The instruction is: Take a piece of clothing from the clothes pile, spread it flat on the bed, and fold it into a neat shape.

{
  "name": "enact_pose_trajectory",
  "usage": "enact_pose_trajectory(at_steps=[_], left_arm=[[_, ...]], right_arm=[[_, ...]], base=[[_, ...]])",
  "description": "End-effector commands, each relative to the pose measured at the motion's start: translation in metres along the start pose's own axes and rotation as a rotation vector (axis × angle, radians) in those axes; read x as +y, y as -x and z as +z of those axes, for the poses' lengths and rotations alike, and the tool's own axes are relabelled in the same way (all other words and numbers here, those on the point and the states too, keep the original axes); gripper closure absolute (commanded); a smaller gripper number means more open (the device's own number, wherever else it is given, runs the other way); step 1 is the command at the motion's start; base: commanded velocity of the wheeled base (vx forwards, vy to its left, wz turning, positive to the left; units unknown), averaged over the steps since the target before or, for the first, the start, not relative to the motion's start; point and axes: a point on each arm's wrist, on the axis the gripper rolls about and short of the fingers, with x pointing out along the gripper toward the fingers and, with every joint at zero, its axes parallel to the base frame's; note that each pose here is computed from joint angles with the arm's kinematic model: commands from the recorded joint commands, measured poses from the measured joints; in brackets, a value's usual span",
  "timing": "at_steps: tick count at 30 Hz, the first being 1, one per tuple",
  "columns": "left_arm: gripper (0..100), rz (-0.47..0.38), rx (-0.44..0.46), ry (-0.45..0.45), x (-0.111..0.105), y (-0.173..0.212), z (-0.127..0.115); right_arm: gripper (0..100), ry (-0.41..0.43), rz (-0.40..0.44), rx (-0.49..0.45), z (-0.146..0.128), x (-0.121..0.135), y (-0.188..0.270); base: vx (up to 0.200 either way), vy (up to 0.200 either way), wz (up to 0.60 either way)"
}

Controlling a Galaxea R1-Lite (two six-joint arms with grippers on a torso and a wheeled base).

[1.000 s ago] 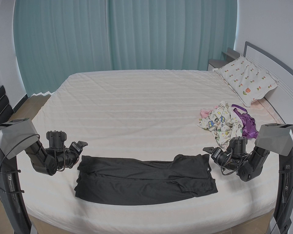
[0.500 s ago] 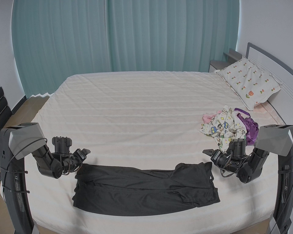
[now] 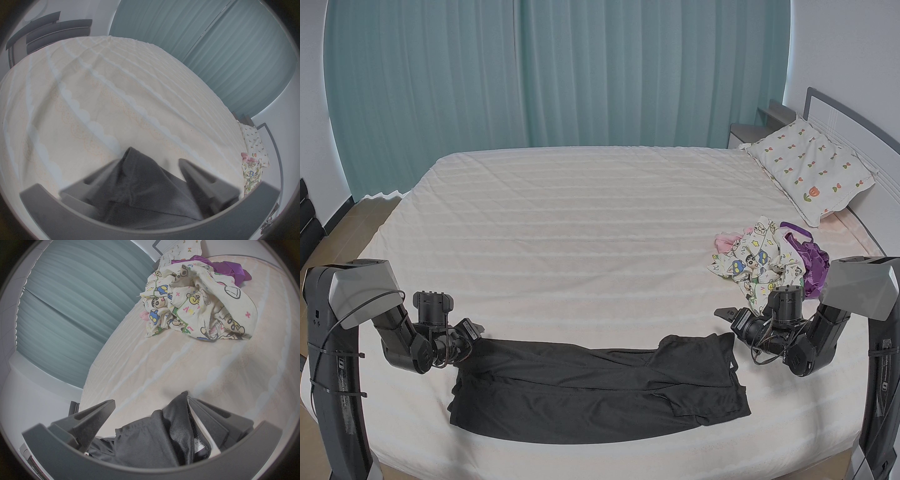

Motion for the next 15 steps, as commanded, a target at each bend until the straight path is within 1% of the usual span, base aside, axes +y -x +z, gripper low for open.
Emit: enact_pose_trajectory(at_steps=[1, 2, 5, 10, 15], left_arm=[[100, 0.016, -0.003, -0.002, 0.001, -0.002, -0.003], [100, 0.041, -0.019, 0.003, 0.002, -0.003, -0.004], [100, 0.063, -0.042, 0.017, 0.003, -0.003, -0.003], [100, 0.041, -0.082, 0.083, 0.0, -0.001, 0.0], [100, 0.051, -0.076, 0.088, 0.002, 0.001, -0.002]], right_arm=[[0, 0.003, -0.005, 0.005, -0.002, -0.002, -0.002], [0, 0.013, -0.007, 0.008, -0.003, -0.004, -0.006], [0, 0.033, -0.013, 0.012, -0.003, -0.006, -0.011], [0, 0.11, -0.037, 0.022, -0.006, -0.016, -0.015], [0, 0.119, -0.047, 0.03, -0.009, -0.023, -0.025]], base=[[0.0, 0.0, 0.0], [0.0, 0.0, 0.0], [0.0, 0.0, 0.0], [0.0, 0.0, 0.0], [0.0, 0.0, 0.0]])
